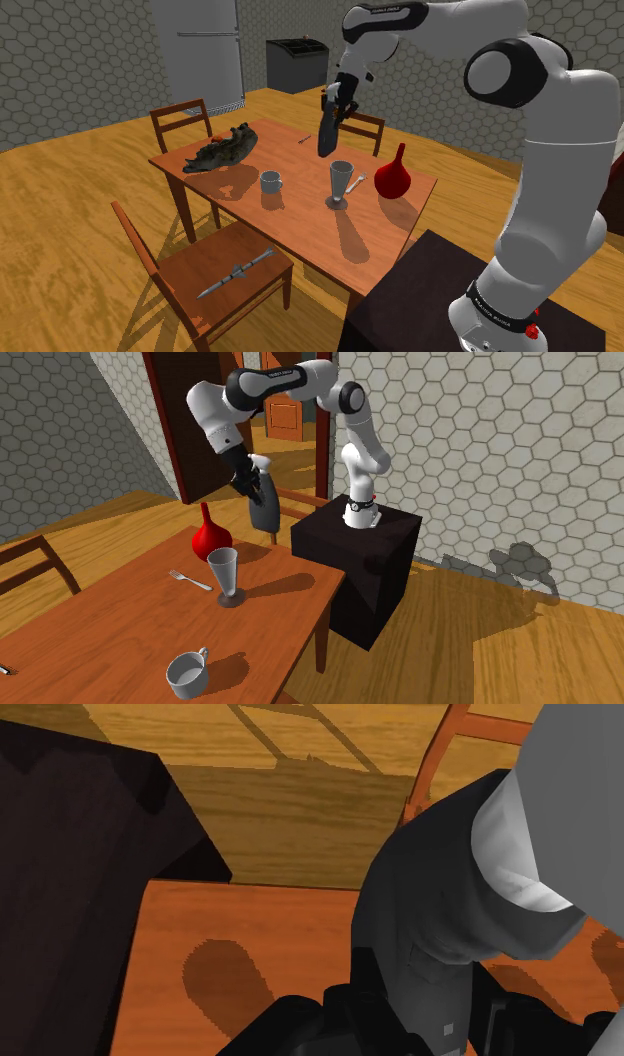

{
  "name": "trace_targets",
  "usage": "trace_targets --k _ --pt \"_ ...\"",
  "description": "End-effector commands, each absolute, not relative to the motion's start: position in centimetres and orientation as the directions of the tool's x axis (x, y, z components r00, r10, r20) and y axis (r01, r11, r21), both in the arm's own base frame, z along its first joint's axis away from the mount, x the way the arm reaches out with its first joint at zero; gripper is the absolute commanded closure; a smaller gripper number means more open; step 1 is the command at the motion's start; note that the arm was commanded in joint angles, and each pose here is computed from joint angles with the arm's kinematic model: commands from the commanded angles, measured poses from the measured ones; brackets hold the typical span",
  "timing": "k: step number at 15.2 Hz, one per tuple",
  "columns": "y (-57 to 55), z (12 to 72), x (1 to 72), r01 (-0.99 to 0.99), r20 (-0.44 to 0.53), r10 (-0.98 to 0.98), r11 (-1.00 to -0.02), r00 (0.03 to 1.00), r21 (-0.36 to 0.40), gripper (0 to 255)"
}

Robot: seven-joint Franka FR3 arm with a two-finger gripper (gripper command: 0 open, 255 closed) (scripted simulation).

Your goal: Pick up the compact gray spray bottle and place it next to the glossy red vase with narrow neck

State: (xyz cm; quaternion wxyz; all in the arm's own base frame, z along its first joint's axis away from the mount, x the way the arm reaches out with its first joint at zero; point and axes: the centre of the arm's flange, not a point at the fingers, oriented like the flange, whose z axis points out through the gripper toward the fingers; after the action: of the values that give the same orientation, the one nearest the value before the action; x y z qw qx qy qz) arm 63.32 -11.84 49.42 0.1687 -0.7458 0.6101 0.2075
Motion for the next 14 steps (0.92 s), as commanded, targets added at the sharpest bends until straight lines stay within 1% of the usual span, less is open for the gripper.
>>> trace_targets --k 1,14 --pt "-14.4 49.5 62.6 -0.980 -0.516 -0.840 -0.200 0.171 0.001 255" --pt "-30.9 49.5 58.2 -0.980 -0.516 -0.840 -0.200 0.171 0.001 255"
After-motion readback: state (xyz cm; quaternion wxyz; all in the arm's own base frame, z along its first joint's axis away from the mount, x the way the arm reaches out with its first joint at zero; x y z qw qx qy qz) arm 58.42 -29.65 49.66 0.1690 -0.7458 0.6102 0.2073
